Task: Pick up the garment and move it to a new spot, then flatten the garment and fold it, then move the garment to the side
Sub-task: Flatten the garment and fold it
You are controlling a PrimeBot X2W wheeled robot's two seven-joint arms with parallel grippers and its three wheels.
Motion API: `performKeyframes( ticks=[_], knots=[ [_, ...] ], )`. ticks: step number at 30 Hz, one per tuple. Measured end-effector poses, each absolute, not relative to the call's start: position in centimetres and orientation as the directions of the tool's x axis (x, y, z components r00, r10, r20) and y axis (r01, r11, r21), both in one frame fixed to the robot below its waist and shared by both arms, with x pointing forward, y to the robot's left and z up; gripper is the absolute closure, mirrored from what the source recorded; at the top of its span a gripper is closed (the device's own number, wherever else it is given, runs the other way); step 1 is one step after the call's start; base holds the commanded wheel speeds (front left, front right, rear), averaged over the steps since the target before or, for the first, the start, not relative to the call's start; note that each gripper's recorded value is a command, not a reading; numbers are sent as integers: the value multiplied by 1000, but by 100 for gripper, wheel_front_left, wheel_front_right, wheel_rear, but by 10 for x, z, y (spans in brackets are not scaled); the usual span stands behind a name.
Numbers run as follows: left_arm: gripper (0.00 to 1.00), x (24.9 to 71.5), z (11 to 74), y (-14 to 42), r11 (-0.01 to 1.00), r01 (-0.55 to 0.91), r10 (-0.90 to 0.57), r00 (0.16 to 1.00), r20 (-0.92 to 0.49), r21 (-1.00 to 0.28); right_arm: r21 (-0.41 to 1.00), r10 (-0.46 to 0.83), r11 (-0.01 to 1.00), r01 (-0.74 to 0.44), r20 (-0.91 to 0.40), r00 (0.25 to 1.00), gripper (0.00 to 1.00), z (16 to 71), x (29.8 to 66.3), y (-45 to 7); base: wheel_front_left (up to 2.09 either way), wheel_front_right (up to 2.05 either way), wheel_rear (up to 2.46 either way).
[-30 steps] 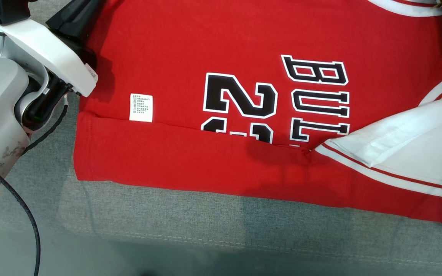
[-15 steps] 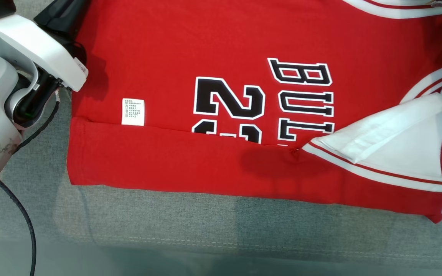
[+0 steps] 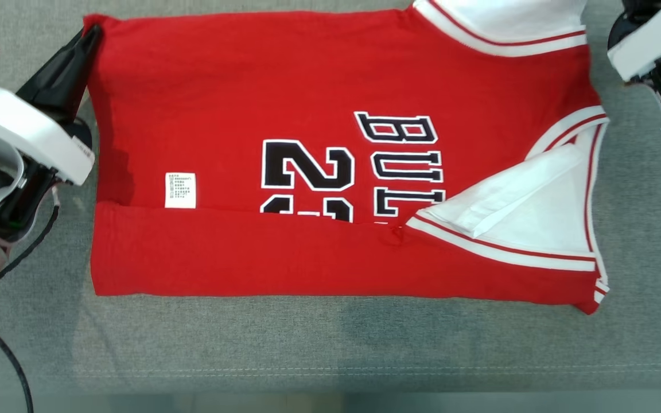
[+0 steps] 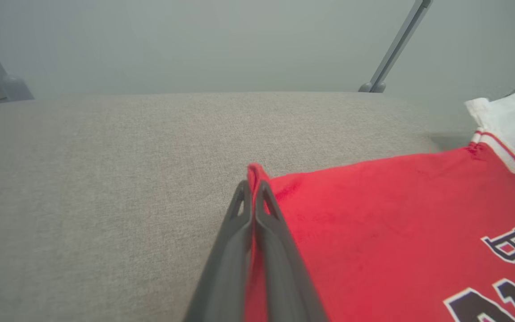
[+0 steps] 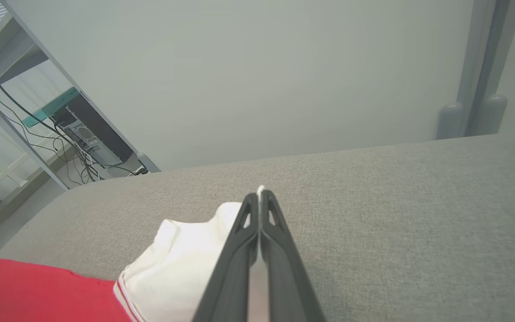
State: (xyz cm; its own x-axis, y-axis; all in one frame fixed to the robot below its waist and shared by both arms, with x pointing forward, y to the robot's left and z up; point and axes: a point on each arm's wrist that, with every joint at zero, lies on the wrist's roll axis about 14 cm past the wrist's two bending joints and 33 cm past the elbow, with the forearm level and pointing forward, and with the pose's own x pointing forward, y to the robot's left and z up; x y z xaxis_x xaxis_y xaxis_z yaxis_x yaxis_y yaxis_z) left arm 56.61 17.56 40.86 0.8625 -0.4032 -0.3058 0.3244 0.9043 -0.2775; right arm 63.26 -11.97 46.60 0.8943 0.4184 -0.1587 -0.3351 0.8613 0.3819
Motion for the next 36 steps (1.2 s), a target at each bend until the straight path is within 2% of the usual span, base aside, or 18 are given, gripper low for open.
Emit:
performKeyframes(
  ticks=[8, 19, 29, 36],
  knots=[
    [100, 542, 413, 177, 899, 298, -400, 858, -322, -321, 406, 468, 837, -368, -181, 865, 100, 483, 585, -128, 0, 0, 0],
    [100, 493, 408, 171, 878, 292, -435, 817, -379, -379, 474, 503, 815, -335, -289, 814, 100, 467, 511, -139, 0, 0, 0],
    [100, 456, 405, 173, 874, 282, -444, 793, -416, -395, 517, 530, 796, -314, -346, 774, 100, 451, 465, -134, 0, 0, 0],
    [100, 446, 402, 168, 868, 288, -457, 782, -424, -404, 544, 546, 783, -302, -369, 752, 100, 443, 448, -129, 0, 0, 0]
  ],
)
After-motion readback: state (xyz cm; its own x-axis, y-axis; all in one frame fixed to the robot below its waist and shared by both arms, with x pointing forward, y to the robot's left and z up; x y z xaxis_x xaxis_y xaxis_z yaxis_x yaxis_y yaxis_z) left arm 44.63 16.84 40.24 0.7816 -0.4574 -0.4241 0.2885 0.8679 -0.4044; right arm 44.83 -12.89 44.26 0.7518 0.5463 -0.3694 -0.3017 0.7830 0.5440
